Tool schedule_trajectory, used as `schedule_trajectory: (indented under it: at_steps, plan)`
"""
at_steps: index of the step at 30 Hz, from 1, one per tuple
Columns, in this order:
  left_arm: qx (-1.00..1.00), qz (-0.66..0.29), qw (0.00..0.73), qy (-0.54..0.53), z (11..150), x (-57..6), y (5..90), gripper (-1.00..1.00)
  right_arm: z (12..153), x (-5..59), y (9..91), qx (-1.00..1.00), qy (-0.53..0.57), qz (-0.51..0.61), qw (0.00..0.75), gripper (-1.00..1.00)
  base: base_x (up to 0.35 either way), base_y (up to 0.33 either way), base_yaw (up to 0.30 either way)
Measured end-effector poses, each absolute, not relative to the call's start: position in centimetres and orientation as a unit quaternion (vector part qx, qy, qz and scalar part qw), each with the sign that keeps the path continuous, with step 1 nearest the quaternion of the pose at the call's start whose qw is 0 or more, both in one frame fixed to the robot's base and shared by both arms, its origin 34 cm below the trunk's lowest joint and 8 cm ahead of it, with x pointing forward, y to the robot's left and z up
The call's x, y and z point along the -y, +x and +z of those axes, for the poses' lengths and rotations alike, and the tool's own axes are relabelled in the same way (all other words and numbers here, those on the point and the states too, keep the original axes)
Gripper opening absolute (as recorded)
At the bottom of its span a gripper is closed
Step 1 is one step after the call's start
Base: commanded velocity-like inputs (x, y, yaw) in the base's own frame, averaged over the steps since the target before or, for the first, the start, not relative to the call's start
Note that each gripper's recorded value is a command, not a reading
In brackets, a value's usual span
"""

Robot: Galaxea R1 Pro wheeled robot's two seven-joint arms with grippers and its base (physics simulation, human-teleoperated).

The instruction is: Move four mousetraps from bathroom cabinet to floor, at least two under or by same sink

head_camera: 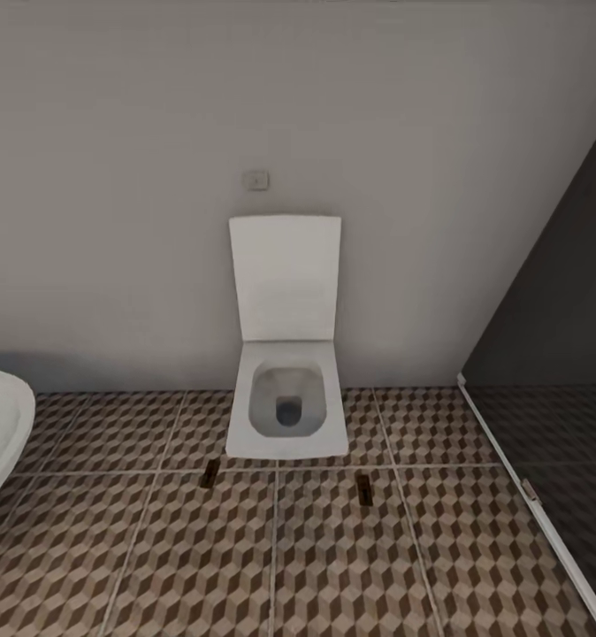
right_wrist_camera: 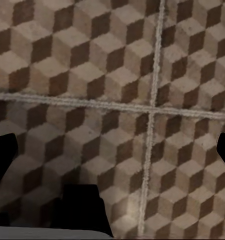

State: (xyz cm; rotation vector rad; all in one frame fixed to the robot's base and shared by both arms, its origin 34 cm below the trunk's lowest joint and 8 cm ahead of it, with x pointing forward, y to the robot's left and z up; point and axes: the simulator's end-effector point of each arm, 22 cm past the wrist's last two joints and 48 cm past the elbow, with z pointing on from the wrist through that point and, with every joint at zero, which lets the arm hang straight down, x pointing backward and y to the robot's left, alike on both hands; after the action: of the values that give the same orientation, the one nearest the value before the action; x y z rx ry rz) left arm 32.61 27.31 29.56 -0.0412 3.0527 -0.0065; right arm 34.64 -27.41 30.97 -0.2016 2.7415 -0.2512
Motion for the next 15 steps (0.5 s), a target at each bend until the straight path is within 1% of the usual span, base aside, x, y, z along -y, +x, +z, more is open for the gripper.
schedule_trajectory:
  at_steps: [15]
  plan:
    - [-1.0, -0.021, 0.017, -0.014, 32.5, -25.1, 29.9, 1.0, 33.8, 27.6, 33.6, -0.977, -0.073, -0.09, 0.18, 1.0, 0.0, 0.0, 0.0]
